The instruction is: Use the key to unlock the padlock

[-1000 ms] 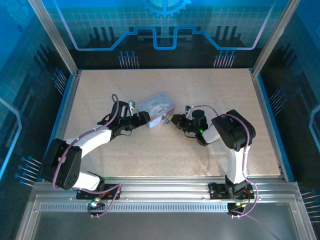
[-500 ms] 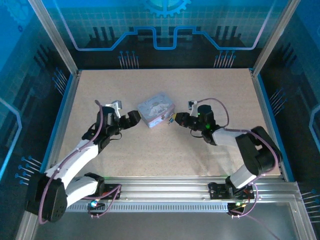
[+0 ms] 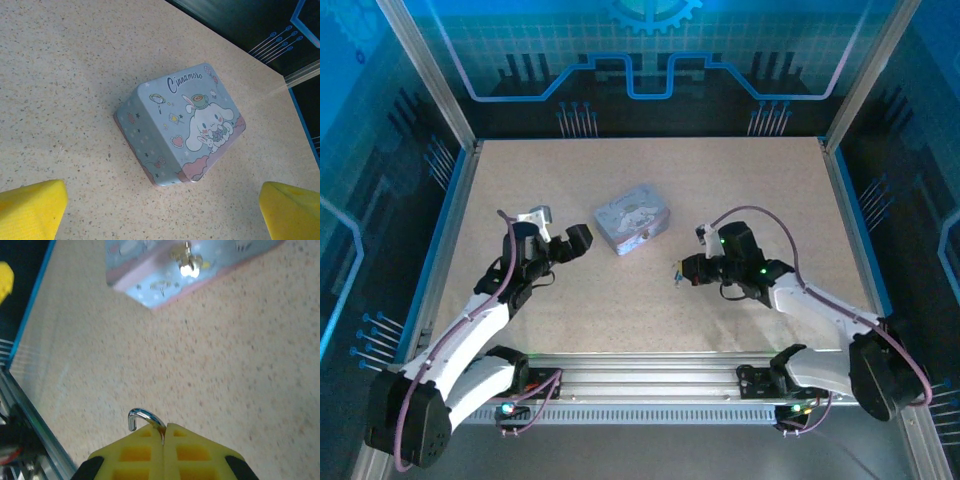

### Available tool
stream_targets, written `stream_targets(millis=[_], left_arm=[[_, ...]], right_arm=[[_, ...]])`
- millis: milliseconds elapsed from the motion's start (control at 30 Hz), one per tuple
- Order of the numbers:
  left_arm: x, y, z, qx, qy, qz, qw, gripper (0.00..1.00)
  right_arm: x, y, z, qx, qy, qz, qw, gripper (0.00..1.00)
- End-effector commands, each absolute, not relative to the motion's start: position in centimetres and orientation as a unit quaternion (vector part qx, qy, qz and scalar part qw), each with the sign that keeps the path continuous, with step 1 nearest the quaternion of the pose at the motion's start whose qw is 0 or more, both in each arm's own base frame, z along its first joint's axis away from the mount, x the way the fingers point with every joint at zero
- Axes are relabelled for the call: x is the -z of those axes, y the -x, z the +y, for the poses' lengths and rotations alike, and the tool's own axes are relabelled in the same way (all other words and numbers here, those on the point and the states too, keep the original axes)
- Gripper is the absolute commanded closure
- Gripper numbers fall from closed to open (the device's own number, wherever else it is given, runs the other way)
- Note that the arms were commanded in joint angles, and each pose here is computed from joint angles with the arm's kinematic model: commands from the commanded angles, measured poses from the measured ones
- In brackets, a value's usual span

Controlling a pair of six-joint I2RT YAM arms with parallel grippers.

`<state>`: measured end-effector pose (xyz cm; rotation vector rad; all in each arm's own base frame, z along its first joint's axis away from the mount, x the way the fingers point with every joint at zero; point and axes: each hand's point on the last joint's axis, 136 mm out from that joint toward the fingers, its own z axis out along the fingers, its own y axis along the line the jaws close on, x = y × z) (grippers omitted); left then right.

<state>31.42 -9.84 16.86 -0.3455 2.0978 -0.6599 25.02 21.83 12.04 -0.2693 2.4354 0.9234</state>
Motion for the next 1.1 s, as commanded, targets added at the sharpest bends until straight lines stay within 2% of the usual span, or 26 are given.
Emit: stream_targets(millis=[0, 400, 1067], left_arm=[[-16.2, -31.2, -9.2, 0.253, 0.142, 0.848, 0.444, 0.01], [-15.7, -31.0, -9.1, 0.256, 0.146, 0.849, 0.44, 0.01], [-15.4, -30.8, -9.1, 0.256, 0.149, 0.85, 0.436, 0.01]], right_arm=[[-11.2, -22.6, 20.3, -0.296, 0.118, 0.921, 0.225, 1.0], [-7.7, -19.2, 18.1, -0.244, 0.123, 0.948, 0.164, 1.0], [-4.0, -19.5, 20.4, -0.236, 0.144, 0.954, 0.114, 1.0]])
